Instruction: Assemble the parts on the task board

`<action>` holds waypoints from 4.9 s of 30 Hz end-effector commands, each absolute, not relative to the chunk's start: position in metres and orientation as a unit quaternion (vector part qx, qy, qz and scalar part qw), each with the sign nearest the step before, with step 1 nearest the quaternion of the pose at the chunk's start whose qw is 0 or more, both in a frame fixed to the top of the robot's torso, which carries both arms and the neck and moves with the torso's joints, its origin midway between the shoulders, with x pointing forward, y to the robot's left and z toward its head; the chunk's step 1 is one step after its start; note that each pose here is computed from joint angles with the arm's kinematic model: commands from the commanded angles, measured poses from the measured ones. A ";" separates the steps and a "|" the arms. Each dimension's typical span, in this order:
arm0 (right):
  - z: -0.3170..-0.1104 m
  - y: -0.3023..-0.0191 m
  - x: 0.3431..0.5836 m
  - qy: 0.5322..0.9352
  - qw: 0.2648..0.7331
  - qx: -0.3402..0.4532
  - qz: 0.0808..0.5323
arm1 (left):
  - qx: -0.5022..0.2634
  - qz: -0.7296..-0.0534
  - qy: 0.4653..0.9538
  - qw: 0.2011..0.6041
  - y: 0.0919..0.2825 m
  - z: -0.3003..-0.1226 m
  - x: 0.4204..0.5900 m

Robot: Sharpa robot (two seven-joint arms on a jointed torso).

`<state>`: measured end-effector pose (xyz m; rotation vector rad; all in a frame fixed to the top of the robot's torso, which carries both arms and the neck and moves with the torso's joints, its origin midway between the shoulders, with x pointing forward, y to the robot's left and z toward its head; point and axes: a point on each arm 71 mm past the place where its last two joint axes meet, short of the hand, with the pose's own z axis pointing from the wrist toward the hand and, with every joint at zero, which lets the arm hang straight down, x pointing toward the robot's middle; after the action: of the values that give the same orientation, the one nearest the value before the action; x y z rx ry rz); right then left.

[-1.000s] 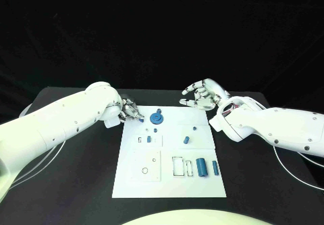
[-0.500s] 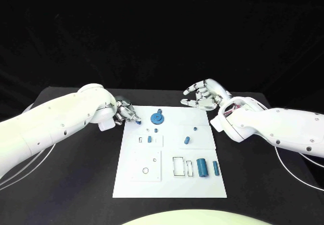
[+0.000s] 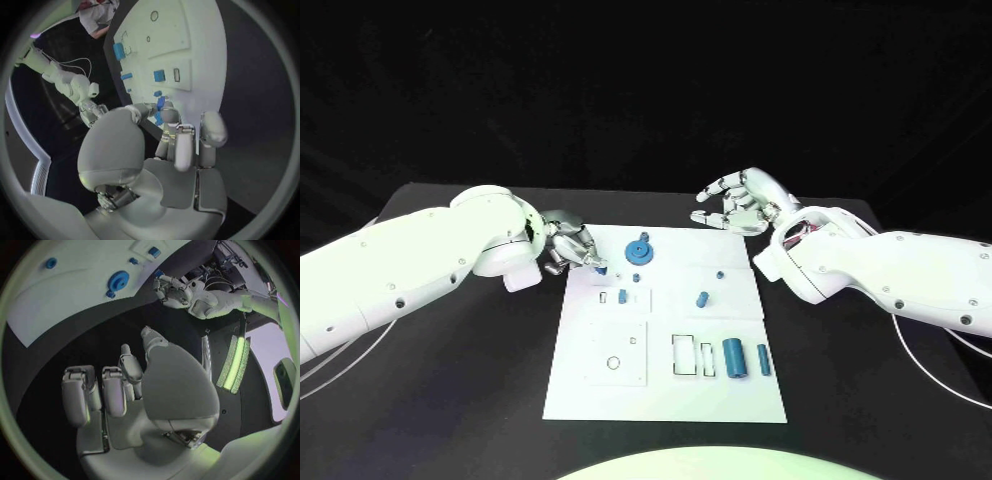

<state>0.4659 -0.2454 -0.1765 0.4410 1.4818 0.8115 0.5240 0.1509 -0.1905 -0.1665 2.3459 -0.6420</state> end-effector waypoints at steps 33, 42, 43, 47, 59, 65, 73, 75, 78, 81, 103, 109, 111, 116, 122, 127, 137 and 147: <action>-0.179 -0.246 0.465 0.649 0.644 0.190 0.359 | -0.025 -0.202 0.900 0.386 0.148 -0.219 0.493; -0.179 -0.247 0.465 0.650 0.643 0.190 0.358 | -0.020 -0.199 0.904 0.378 0.147 -0.223 0.490; -0.179 -0.247 0.465 0.650 0.643 0.190 0.358 | -0.019 -0.199 0.904 0.377 0.146 -0.223 0.490; -0.179 -0.247 0.465 0.650 0.643 0.190 0.358 | -0.016 -0.199 0.906 0.374 0.145 -0.224 0.488; -0.179 -0.247 0.465 0.650 0.643 0.190 0.358 | -0.007 -0.201 0.908 0.368 0.142 -0.224 0.485; -0.179 -0.247 0.465 0.650 0.643 0.190 0.358 | -0.008 -0.199 0.908 0.368 0.143 -0.224 0.485; -0.179 -0.247 0.465 0.650 0.643 0.191 0.358 | -0.006 -0.194 0.909 0.370 0.145 -0.224 0.487; -0.179 -0.247 0.464 0.650 0.643 0.191 0.358 | -0.006 -0.192 0.909 0.371 0.145 -0.225 0.487; -0.179 -0.247 0.464 0.650 0.643 0.191 0.358 | -0.005 -0.189 0.909 0.372 0.146 -0.225 0.488; -0.179 -0.247 0.464 0.650 0.643 0.191 0.358 | -0.006 -0.187 0.909 0.373 0.147 -0.225 0.488; -0.179 -0.248 0.464 0.650 0.643 0.192 0.357 | -0.001 -0.201 0.914 0.353 0.138 -0.226 0.486; -0.179 -0.249 0.464 0.650 0.643 0.192 0.357 | -0.006 -0.204 0.913 0.353 0.138 -0.226 0.486; -0.179 -0.248 0.464 0.650 0.643 0.192 0.357 | -0.008 -0.205 0.912 0.355 0.138 -0.226 0.487; -0.179 -0.249 0.464 0.650 0.643 0.192 0.357 | -0.013 -0.205 0.911 0.358 0.138 -0.226 0.488; -0.179 -0.249 0.464 0.650 0.643 0.192 0.356 | -0.015 -0.205 0.912 0.356 0.139 -0.227 0.489; -0.179 -0.248 0.464 0.650 0.643 0.191 0.357 | -0.015 -0.204 0.913 0.353 0.139 -0.227 0.490; -0.179 -0.249 0.464 0.649 0.644 0.192 0.357 | -0.018 -0.203 0.913 0.353 0.139 -0.228 0.491; -0.179 -0.249 0.464 0.649 0.644 0.192 0.357 | -0.020 -0.200 0.914 0.353 0.140 -0.228 0.492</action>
<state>0.4647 -0.2500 -0.1796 0.4493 1.4826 0.8021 0.4938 0.1429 -0.2266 -0.0601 2.3440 -0.5038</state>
